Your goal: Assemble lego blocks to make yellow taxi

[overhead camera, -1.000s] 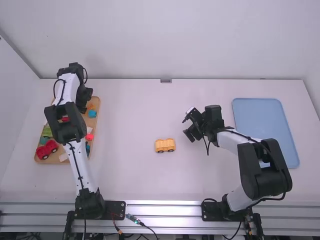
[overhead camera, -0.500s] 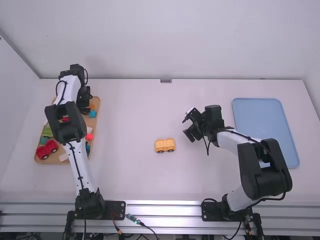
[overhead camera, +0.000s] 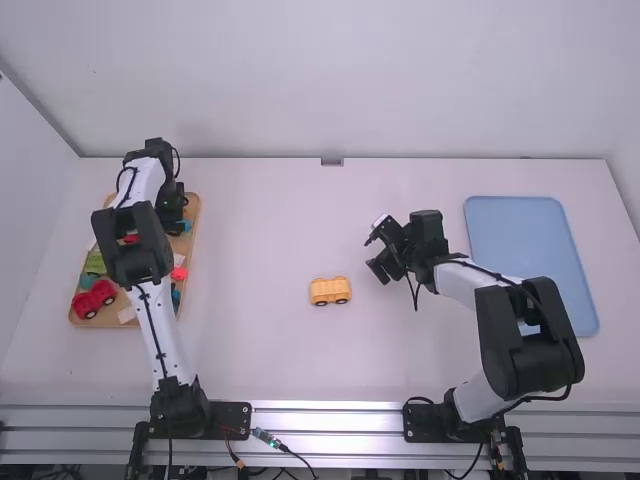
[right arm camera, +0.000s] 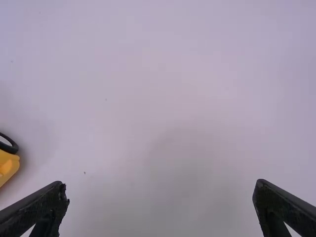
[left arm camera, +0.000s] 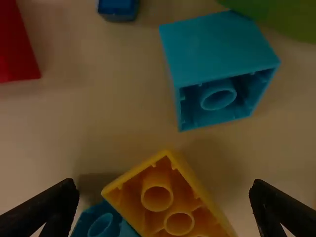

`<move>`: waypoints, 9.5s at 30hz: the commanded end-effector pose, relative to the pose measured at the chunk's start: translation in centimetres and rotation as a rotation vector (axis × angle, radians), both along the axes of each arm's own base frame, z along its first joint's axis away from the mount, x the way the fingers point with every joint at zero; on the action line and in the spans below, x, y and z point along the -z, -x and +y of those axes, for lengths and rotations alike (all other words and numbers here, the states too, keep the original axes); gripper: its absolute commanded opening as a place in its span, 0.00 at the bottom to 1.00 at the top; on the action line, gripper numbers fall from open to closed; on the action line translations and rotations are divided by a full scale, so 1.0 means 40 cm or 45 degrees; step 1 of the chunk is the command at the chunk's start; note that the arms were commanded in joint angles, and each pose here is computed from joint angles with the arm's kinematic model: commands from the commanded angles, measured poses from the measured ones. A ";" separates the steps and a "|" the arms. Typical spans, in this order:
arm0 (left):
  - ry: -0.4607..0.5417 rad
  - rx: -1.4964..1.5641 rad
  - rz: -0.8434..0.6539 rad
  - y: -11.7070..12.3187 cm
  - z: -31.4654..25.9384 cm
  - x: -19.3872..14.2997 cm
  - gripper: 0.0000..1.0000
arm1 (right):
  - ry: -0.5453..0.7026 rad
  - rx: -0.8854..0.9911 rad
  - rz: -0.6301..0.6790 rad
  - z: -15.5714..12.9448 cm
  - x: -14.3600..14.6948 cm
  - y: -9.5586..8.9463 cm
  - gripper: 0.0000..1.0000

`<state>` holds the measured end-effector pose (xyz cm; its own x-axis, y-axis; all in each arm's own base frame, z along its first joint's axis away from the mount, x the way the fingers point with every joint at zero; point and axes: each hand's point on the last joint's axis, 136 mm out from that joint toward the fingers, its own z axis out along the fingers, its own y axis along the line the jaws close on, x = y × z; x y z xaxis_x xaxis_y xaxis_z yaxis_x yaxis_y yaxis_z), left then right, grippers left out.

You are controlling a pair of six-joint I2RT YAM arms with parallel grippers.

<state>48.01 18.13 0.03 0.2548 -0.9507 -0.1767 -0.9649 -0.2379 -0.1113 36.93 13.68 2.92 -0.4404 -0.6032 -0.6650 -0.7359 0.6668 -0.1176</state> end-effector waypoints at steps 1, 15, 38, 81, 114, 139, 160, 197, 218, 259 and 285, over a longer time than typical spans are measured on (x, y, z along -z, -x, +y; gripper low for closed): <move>-0.036 -0.018 -0.013 -0.001 0.018 -0.013 0.93 | -0.006 -0.004 -0.033 0.004 -0.026 -0.005 0.99; -0.070 0.036 -0.052 -0.025 0.029 -0.014 0.60 | -0.012 -0.001 -0.029 0.004 -0.026 -0.005 0.99; -0.075 0.027 0.094 0.042 0.026 -0.009 0.41 | -0.012 -0.001 -0.028 0.004 -0.026 -0.005 0.99; -0.072 0.029 0.124 0.056 0.024 -0.009 0.53 | -0.010 0.000 -0.024 0.003 -0.024 -0.003 0.99; -0.065 -0.013 0.116 0.057 0.021 -0.008 0.29 | -0.010 -0.002 -0.019 0.003 -0.023 -0.001 0.99; 0.086 0.022 -0.026 0.012 -0.020 0.079 0.58 | -0.010 -0.005 -0.010 0.003 -0.021 0.002 0.99; 0.091 0.222 0.033 0.023 -0.020 0.061 0.02 | -0.008 -0.008 -0.012 0.004 -0.021 0.003 0.99; -0.127 1.204 0.021 -0.057 -0.066 -0.110 0.02 | -0.107 0.041 -0.023 0.021 -0.045 -0.015 0.99; -0.356 2.679 -1.080 0.125 -0.621 -0.390 0.02 | -0.726 -0.119 -0.041 0.168 -0.234 -0.021 0.99; -0.462 3.345 -2.550 0.470 -0.972 -0.495 0.02 | -1.082 -0.915 -0.005 0.350 -0.434 0.182 0.83; -0.464 3.325 -2.584 0.459 -0.977 -0.515 0.02 | -1.061 -0.913 -0.101 0.381 -0.448 0.176 0.49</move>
<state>30.47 -20.89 19.36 0.0066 0.0968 -0.9953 0.9995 -0.0328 0.0035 29.53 28.76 20.27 -0.1340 -0.0581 -0.9893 -0.9905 -0.0241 0.1356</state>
